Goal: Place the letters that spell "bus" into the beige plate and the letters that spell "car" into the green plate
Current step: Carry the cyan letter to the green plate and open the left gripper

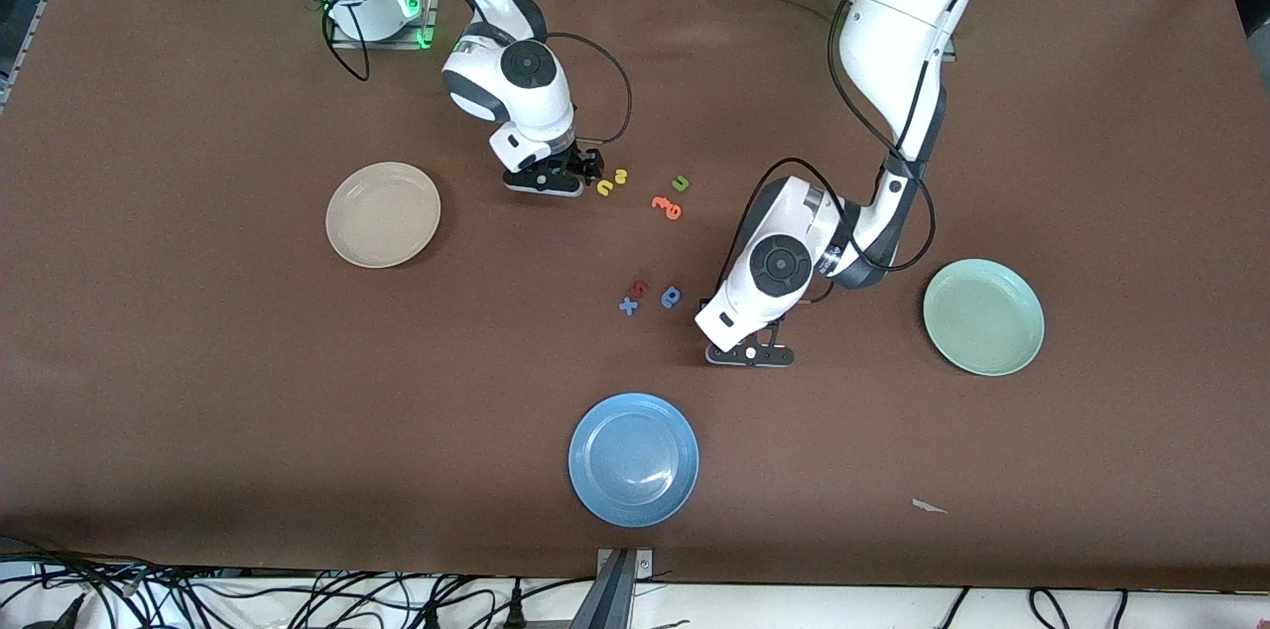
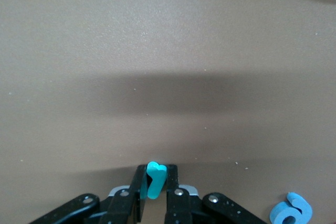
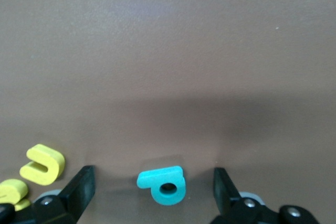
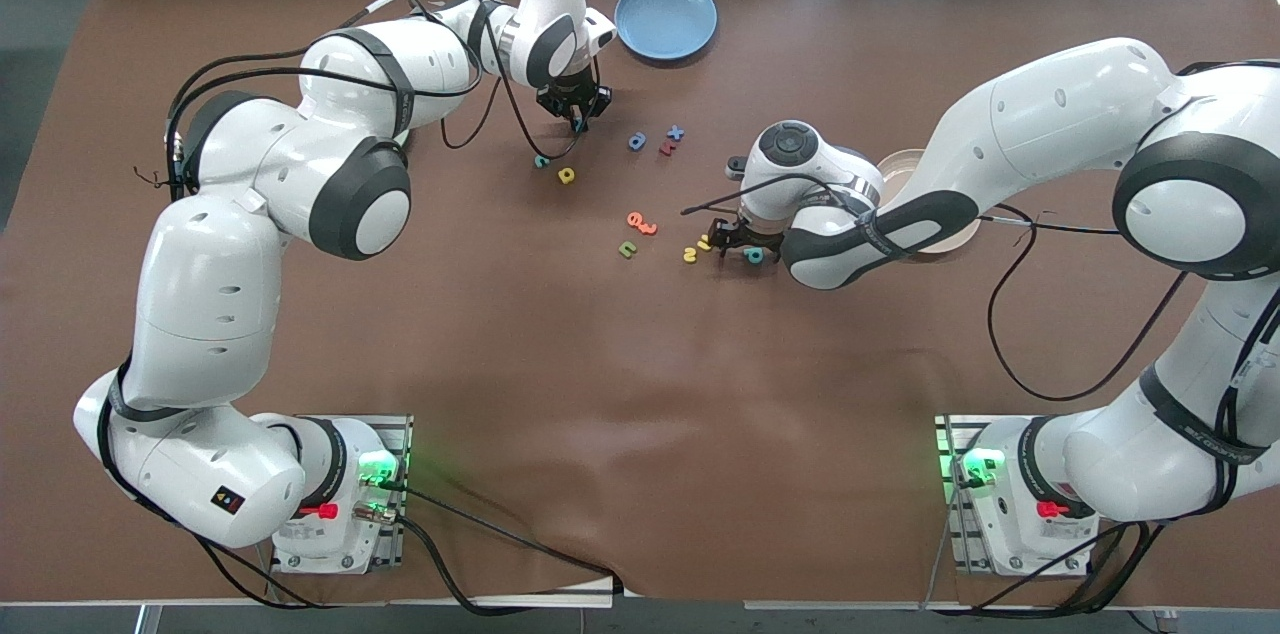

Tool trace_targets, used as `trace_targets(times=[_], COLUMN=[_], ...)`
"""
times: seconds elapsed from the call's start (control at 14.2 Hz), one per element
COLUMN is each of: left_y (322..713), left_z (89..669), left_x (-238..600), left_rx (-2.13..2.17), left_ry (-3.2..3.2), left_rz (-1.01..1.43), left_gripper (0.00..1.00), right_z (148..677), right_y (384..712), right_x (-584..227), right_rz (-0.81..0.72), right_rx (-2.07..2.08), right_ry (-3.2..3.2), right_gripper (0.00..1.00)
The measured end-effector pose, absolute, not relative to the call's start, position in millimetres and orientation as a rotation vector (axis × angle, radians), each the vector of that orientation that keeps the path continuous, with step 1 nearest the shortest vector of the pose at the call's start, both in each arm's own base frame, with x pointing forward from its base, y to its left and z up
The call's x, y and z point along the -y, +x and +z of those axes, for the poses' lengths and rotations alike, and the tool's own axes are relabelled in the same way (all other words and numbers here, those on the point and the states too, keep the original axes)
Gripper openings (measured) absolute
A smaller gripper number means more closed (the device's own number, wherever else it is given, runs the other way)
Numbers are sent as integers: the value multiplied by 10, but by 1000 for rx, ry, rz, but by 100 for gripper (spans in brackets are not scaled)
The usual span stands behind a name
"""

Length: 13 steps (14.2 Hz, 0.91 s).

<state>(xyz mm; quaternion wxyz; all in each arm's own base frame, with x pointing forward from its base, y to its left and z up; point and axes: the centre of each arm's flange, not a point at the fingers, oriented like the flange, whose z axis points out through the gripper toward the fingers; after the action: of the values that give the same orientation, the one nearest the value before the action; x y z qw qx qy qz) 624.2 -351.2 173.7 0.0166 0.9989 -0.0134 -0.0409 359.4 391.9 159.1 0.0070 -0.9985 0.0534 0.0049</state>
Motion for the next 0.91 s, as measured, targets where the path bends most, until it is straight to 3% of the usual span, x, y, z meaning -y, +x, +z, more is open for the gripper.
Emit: trace_targets(times=[0.14,0.28,0.35,0.49,0.56,0.7,0.77,0.91], left_y=[6242,6242,6242,6248,6265,6334,6384,6495], left_z=[1737,1737,1737,1744,1753,1822,1900,2104], left_x=[3510,3510,3510,3506,3484,3351,3253,2991], left_rx=[41,41,41,39,33,7,-5,-4], left_ry=[3106,3106,3106,3105,3106,3112,3113,3117], left_rz=[-128,-128,-128,-126,-127,-151,-163,-191], left_gripper=[18,18,18,18,18,18,18,18], right_z=[1591,1602,1601,1597,1592,1577,1573,1569], right_y=[3587,3582,3575,3559,3552,3532,3527,3515], right_x=[-3918,-3921,-3921,-3911,-3908,-3896,-3893,-3884], right_rz=[11,2,-1,-4,-6,-10,-13,-12], right_rx=[-158,-146,-139,-128,-121,-103,-96,-91], right_ry=[-3123,-3123,-3124,-3127,-3127,-3132,-3132,-3135], right_gripper=[100,90,90,74,73,61,61,44])
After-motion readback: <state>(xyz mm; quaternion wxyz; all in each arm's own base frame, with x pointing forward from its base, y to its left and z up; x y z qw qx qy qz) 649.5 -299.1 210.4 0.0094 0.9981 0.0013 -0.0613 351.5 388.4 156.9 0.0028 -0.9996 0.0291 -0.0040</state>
